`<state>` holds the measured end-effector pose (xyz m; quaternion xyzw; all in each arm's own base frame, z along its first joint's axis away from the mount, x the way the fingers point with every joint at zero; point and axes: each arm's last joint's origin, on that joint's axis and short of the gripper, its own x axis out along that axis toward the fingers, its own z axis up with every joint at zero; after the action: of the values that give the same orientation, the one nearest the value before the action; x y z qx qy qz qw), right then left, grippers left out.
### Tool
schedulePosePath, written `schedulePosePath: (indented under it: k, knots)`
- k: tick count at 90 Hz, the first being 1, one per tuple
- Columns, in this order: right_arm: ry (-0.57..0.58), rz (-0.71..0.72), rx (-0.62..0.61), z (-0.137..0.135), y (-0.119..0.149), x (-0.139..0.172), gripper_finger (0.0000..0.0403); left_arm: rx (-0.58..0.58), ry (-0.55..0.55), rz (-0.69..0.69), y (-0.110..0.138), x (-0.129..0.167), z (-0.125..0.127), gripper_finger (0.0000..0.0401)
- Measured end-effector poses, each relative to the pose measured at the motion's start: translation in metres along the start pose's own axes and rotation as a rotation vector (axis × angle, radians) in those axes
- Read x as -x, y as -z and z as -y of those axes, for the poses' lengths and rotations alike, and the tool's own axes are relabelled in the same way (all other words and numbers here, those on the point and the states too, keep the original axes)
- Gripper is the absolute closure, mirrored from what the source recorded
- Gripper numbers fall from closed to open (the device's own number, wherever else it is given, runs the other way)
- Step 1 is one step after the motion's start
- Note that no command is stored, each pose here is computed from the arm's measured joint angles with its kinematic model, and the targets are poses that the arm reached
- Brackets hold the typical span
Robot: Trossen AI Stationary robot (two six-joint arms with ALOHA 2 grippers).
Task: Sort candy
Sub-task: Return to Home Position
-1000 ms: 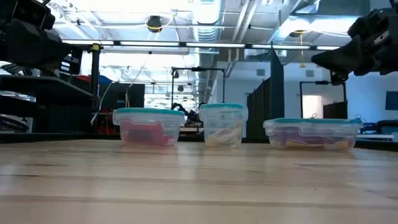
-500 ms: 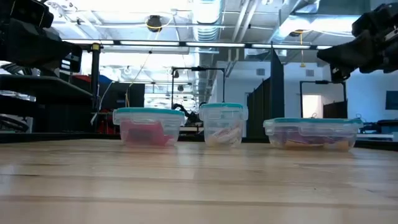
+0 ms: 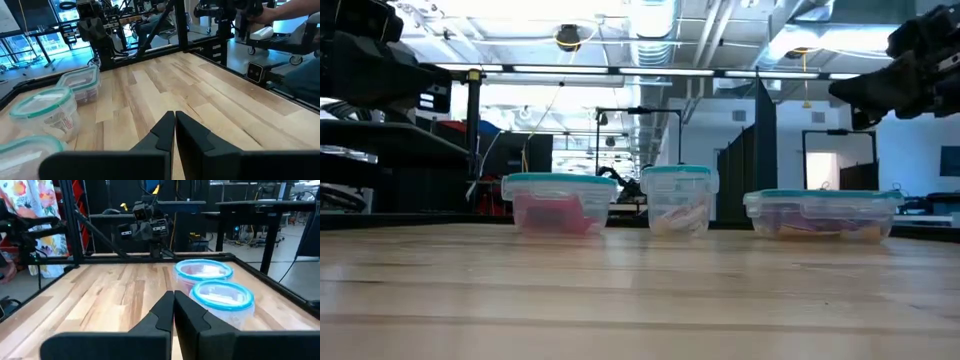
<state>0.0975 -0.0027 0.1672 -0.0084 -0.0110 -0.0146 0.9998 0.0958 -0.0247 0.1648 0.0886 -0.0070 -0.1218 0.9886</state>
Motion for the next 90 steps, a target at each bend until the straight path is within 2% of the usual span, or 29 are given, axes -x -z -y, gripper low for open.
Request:
schedulePosePath:
  k: [13, 25, 38, 54, 90]
  knots:
    - [0.002, 0.074, 0.063, 0.0001, -0.0071, 0.0005, 0.0403, 0.004, 0.000, 0.000, -0.0001, 0.0000, 0.0000, 0.0401]
    - [0.002, 0.047, 0.087, 0.0001, -0.0045, 0.0004, 0.0403, 0.005, 0.000, 0.000, 0.0000, 0.0000, 0.0000, 0.0401]
    - [0.002, 0.033, 0.084, 0.0001, -0.0031, 0.0003, 0.0403, 0.005, 0.000, 0.000, 0.0000, 0.0000, 0.0000, 0.0401]
    - [0.036, 0.032, 0.013, 0.0020, -0.0031, 0.0003, 0.0403, 0.005, 0.000, 0.000, 0.0000, 0.0000, 0.0000, 0.0401]
    - [0.034, 0.001, 0.011, 0.0019, -0.0001, 0.0003, 0.0403, 0.005, 0.000, 0.000, 0.0000, 0.0000, 0.0000, 0.0401]
